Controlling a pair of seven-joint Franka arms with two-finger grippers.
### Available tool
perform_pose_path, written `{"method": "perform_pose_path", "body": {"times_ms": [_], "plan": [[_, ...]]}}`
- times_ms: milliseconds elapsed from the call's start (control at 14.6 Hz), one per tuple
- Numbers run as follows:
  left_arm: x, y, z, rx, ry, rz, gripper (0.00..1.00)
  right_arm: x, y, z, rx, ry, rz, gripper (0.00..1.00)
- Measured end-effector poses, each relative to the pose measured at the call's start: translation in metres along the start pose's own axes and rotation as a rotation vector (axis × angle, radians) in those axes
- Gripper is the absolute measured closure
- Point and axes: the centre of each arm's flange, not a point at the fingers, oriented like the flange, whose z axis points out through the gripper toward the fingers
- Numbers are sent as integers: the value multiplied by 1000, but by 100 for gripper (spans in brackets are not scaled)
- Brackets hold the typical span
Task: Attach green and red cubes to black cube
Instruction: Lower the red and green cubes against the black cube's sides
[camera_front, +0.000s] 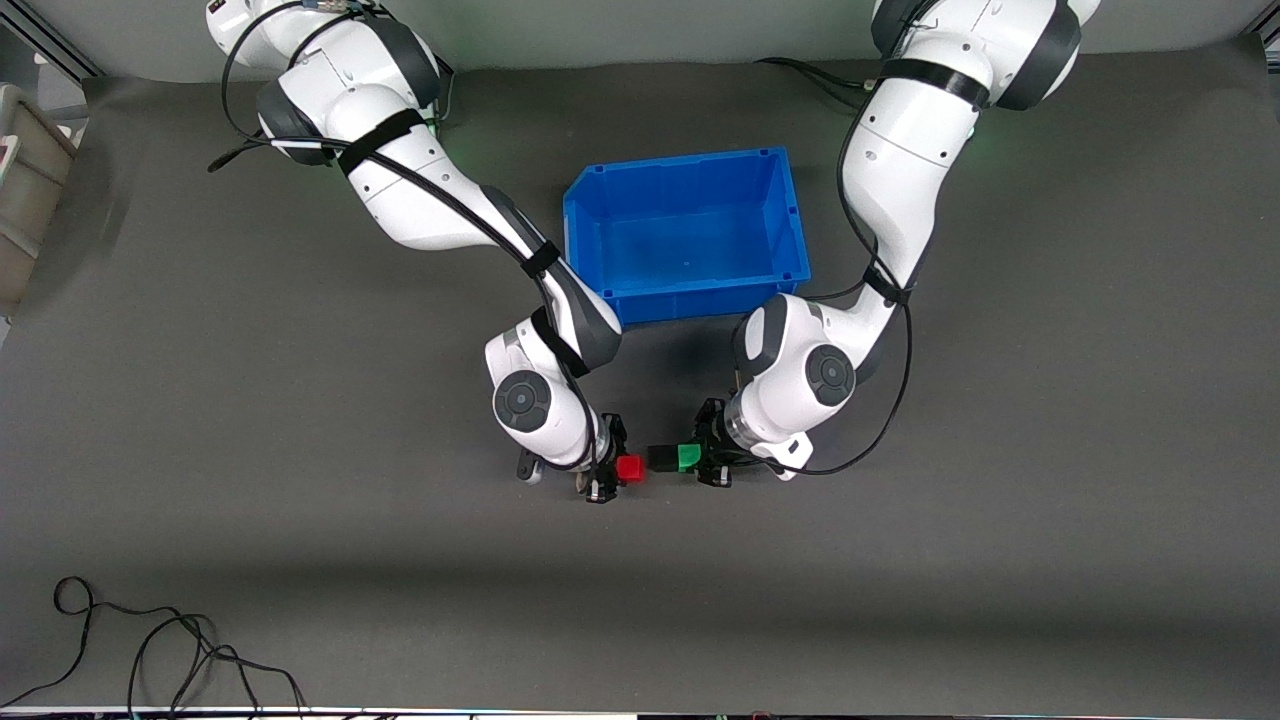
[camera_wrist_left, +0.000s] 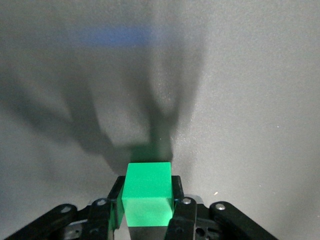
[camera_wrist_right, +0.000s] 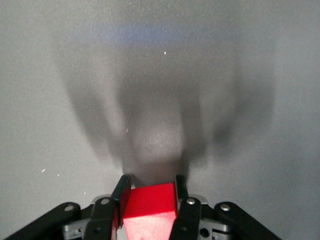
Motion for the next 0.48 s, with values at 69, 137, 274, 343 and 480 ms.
{"method": "perform_pose_path", "body": {"times_ms": [69,137,274,343,480], "plan": [[0,0,1,0,4,6,48,-2,1,0,1,-2,-2,59],[0,0,1,-1,5,8,34,-3,1,-1,1,-3,-3,59],[0,4,-2,-8,6,9,15,-4,2,-1,1,-4,-4,59],[2,7,-4,-14,7,8,7,-4,2,0,0,-4,-5,59],[12,18,-12,-32,15,-2,0,-8,8,4,-2,2,-19,59]]}}
